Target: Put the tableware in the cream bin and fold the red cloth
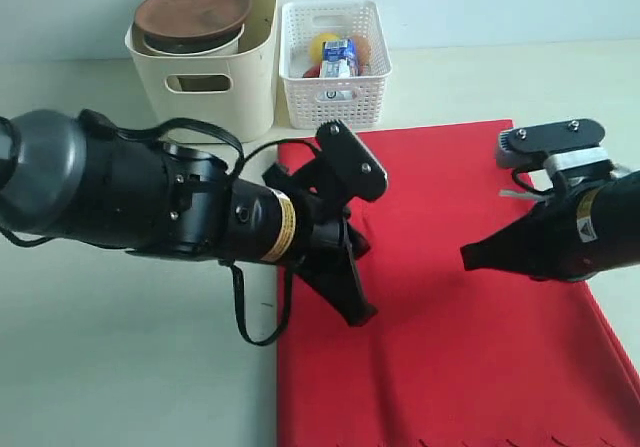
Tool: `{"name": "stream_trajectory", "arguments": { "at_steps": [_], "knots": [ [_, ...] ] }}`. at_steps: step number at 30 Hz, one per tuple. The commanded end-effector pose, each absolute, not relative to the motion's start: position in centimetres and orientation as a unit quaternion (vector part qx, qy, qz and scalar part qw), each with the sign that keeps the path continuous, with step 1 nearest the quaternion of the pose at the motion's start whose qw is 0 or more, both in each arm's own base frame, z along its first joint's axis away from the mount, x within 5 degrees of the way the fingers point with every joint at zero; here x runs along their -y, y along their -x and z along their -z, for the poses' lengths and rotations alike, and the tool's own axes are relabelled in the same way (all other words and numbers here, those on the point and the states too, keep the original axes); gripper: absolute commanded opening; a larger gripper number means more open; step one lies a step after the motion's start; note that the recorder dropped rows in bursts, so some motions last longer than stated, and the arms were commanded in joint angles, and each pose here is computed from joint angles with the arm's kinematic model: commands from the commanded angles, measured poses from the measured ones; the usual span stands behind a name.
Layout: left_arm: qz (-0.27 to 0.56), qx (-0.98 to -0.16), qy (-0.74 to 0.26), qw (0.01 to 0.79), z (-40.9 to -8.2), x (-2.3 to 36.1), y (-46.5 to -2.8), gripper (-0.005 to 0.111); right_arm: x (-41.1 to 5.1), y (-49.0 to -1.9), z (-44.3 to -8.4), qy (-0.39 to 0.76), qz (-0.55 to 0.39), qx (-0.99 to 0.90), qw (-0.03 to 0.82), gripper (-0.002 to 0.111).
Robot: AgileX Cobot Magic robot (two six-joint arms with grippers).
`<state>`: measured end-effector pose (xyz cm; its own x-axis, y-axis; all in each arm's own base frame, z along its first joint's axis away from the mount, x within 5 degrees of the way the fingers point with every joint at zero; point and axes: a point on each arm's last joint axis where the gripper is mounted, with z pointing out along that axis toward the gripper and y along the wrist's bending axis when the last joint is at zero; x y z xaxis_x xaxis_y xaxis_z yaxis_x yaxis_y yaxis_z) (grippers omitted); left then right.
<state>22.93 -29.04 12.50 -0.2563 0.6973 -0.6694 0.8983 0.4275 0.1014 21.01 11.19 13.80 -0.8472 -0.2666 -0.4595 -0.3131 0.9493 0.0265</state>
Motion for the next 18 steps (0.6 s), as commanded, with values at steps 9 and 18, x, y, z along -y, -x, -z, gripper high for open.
{"name": "stream_trajectory", "arguments": {
  "at_steps": [9,18],
  "knots": [
    [0.094,-0.801,-0.460,0.371,-18.4,24.2,-21.5,0.004,-10.4,-20.8,-9.7,0.220,0.022,-0.965,0.138,0.000],
    [0.093,-0.838,-0.392,0.368,-18.9,19.2,-20.5,0.004,-6.7,-21.1,-11.0,0.127,0.222,-0.957,0.138,0.000]
  ]
}}
